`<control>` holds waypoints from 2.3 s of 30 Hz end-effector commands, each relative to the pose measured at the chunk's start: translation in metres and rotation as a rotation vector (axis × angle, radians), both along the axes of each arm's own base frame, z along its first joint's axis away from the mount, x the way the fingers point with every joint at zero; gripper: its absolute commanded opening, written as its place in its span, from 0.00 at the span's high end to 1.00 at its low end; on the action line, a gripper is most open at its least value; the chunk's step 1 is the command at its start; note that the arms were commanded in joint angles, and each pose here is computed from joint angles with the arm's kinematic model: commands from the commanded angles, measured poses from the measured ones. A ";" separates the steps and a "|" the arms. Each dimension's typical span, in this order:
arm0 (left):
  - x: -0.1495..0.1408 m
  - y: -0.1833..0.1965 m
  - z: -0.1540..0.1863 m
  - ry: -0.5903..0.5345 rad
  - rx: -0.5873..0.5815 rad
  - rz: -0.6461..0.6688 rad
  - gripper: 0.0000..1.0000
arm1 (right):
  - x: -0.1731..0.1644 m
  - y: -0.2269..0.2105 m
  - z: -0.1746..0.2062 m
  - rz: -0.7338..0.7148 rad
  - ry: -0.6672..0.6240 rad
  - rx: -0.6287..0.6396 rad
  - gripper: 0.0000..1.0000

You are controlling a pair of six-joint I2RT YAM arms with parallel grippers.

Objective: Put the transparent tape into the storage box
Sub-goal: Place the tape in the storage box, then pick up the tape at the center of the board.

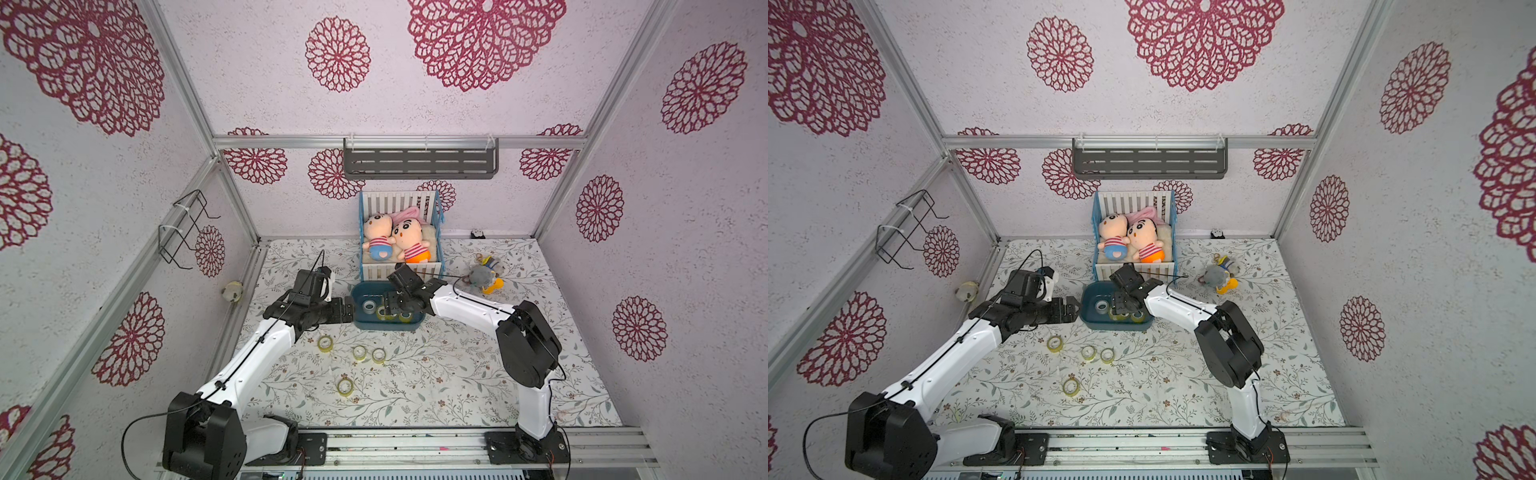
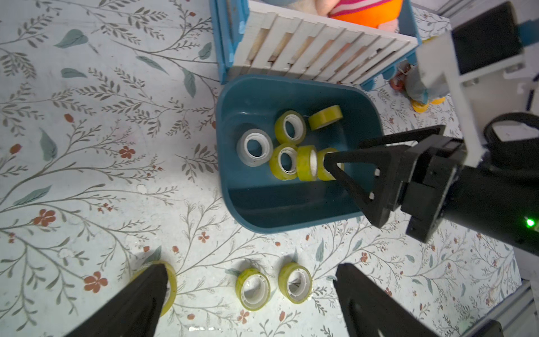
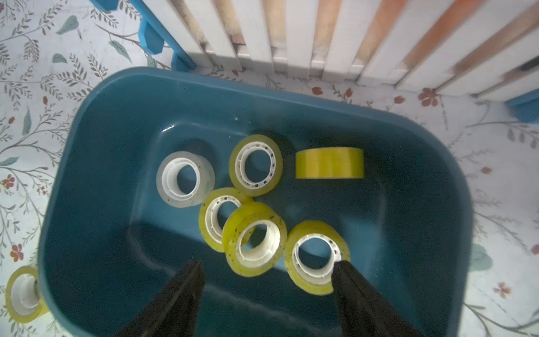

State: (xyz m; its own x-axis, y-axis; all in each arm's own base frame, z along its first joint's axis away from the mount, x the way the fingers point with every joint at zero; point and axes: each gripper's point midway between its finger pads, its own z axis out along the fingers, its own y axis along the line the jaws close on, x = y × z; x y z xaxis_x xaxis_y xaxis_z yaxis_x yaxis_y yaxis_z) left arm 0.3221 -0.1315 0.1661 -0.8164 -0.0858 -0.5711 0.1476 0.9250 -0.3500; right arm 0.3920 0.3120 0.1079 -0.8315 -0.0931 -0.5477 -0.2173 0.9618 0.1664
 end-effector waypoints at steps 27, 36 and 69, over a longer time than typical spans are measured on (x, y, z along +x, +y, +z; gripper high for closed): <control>0.003 0.110 0.031 -0.147 0.111 0.309 0.03 | -0.161 0.013 0.038 0.044 0.017 0.231 0.34; -0.001 0.137 0.028 -0.150 0.217 0.412 0.03 | -0.194 0.087 0.010 0.160 0.104 0.139 0.41; 0.002 0.133 0.034 -0.172 0.184 0.391 0.03 | -0.240 0.128 -0.052 0.306 0.259 -0.119 0.39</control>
State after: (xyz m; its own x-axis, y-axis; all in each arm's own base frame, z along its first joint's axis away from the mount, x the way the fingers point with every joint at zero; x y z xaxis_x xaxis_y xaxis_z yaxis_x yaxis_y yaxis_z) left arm 0.3215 -0.0009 0.1894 -0.6552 -0.2592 -0.7097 -0.1911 0.9656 -0.1763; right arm 0.1500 0.4327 0.0422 -0.8771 -0.3994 -0.2669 -0.4421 0.8885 0.1229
